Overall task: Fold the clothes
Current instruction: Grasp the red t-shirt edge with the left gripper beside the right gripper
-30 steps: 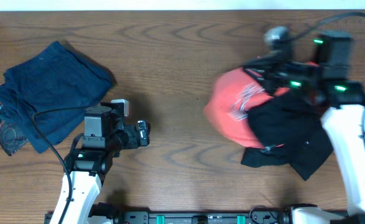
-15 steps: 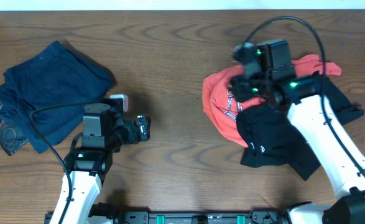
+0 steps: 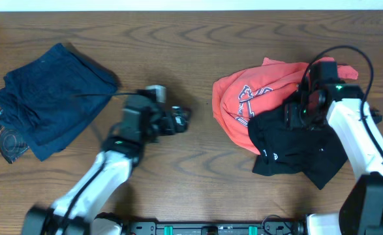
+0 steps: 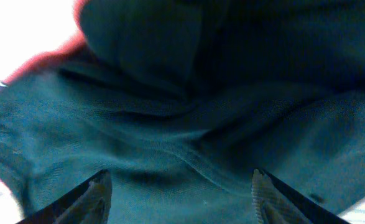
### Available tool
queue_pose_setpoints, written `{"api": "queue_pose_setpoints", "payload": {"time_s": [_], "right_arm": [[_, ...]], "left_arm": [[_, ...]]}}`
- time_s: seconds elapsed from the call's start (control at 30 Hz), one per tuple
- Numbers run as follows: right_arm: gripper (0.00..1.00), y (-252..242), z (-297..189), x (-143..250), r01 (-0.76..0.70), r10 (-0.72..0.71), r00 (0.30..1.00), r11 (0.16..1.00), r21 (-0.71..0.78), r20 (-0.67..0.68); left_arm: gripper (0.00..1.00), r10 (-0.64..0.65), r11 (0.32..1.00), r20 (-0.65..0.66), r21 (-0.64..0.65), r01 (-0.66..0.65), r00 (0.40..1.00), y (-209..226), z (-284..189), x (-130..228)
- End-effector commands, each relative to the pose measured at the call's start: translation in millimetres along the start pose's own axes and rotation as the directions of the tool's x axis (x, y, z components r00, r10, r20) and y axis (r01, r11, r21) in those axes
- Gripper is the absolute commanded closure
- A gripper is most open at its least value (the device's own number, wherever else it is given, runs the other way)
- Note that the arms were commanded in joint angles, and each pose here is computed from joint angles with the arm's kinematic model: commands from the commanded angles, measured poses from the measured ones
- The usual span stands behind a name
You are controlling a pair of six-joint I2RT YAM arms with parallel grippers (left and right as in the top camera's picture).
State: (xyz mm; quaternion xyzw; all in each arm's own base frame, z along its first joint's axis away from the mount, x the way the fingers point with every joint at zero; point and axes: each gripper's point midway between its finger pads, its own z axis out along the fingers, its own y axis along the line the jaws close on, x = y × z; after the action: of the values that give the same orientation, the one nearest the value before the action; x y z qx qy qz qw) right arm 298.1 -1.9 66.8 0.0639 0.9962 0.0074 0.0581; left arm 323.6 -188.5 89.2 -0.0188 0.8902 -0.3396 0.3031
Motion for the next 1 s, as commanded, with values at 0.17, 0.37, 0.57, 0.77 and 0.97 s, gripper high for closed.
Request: {"api": "queue_pose_setpoints", "payload": {"time_s": [0.17, 0.37, 0.57, 0.77, 0.97], "right_arm": [[0.28, -8.0, 17.0, 15.7, -0.034, 0.035, 0.998, 0.999, 0.003, -0.056], [0.28, -8.1, 16.9, 17.1, -0.035, 0.035, 0.997, 0.999, 0.004, -0.062], [0.28, -9.4, 16.6, 20.4, -0.038, 0.038, 0.996, 0.999, 0.006, -0.075], [0.32, -9.2, 16.8, 17.3, -0.038, 0.038, 0.997, 0.999, 0.004, -0.063], [0.99, -8.8, 17.2, 9.3, -0.038, 0.038, 0.999, 0.999, 0.001, -0.031]], "left_arm": [[0.02, -0.054, 0.988, -0.103, 0.142, 0.068, 0.993, -40.7, 68.0, 52.1], [0.02, -0.032, 0.984, -0.167, 0.167, 0.060, 0.985, -53.0, 109.4, 78.6], [0.25, -0.019, 0.982, -0.201, 0.181, 0.056, 0.979, -60.9, 131.0, 82.3], [0.94, -0.044, 0.992, -0.249, 0.102, 0.072, 0.967, -31.6, 113.7, 70.1], [0.94, 0.004, 1.000, -0.210, 0.002, -0.003, 0.978, 7.1, 65.2, 24.2]]}}
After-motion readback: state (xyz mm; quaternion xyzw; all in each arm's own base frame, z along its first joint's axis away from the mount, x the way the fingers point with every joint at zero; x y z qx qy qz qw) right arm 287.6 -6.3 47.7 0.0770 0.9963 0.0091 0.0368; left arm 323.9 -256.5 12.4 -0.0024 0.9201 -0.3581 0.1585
